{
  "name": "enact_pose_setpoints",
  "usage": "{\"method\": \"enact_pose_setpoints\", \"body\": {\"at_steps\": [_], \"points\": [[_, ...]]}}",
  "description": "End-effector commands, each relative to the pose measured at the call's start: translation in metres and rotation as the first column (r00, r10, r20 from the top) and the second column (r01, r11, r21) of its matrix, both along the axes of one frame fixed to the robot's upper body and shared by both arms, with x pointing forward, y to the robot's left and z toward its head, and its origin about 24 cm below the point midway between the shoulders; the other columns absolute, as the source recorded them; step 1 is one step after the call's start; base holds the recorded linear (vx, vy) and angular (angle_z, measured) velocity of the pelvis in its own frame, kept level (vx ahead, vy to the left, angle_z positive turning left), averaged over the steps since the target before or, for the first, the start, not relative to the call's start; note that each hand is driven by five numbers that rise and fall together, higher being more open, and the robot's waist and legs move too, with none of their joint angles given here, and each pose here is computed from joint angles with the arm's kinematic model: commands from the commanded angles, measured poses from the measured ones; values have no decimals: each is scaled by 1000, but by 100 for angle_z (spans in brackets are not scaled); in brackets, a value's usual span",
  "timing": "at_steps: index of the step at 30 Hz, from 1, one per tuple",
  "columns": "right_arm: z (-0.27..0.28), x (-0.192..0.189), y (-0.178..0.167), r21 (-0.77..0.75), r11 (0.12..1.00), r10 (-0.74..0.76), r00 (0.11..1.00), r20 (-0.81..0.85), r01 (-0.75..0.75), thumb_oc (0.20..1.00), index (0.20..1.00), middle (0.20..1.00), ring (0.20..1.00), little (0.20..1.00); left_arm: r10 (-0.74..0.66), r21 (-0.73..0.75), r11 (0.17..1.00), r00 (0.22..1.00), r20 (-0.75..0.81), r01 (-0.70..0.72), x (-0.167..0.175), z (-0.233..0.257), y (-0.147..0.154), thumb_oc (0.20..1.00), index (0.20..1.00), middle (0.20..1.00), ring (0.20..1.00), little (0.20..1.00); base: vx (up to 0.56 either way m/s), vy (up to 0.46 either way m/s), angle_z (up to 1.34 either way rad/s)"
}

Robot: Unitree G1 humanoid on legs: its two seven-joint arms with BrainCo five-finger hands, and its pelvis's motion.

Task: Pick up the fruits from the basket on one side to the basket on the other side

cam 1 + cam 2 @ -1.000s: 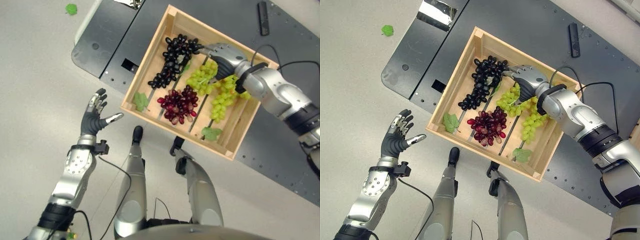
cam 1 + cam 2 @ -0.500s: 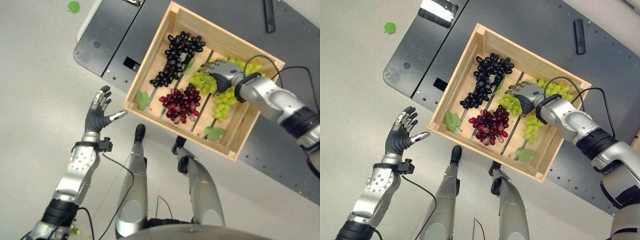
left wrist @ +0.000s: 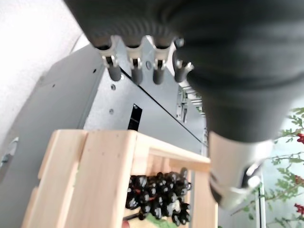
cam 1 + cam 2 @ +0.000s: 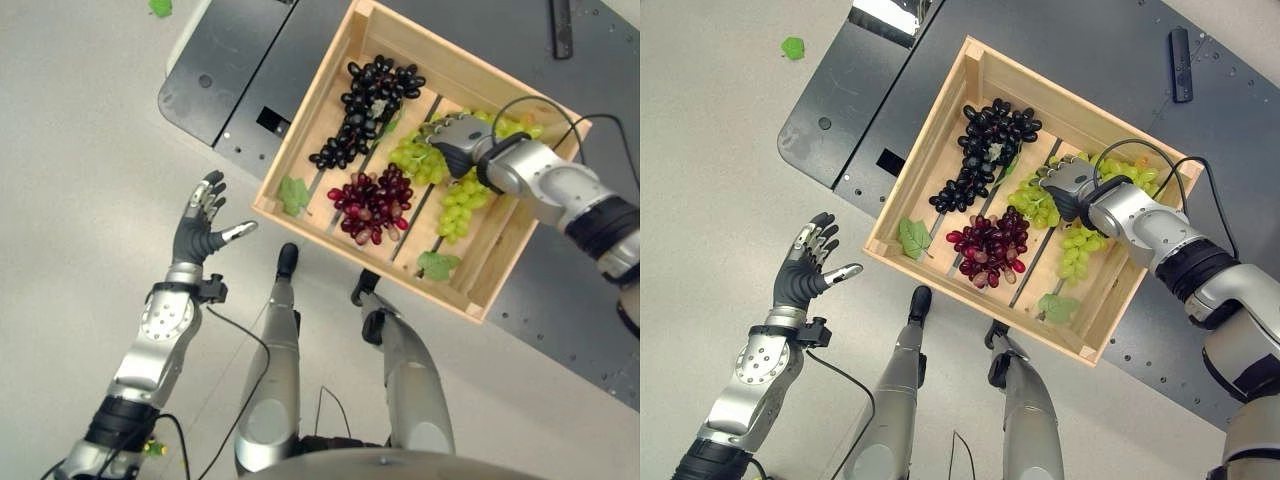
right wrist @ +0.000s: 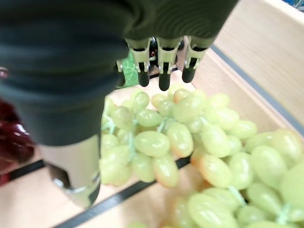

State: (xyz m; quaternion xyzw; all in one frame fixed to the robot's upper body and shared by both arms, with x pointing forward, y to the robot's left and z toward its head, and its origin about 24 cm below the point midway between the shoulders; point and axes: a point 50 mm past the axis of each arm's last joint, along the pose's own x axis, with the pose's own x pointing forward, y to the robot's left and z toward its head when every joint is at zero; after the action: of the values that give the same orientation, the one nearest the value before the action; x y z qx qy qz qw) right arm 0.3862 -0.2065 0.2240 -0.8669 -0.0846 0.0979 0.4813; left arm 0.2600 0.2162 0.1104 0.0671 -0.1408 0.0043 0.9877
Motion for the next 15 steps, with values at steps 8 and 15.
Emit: {"method": "enact_pose_setpoints", "body": {"at_steps": [8,15], "points": [[45,1,-33,-54,988,-125,964,233,142,1000,1000,1000,1000,1000,-22,-24,999,998,61,23,-6,10,-8,1000,1000,1000,1000,1000,12,-11,6],[48,3,-41,-66,981,-161,955,250,182,1000,1000,1000,1000,1000,-29,-30,999,997,68,31,-7,11,-10,1000,1000,1000,1000,1000,0,0,0]]}}
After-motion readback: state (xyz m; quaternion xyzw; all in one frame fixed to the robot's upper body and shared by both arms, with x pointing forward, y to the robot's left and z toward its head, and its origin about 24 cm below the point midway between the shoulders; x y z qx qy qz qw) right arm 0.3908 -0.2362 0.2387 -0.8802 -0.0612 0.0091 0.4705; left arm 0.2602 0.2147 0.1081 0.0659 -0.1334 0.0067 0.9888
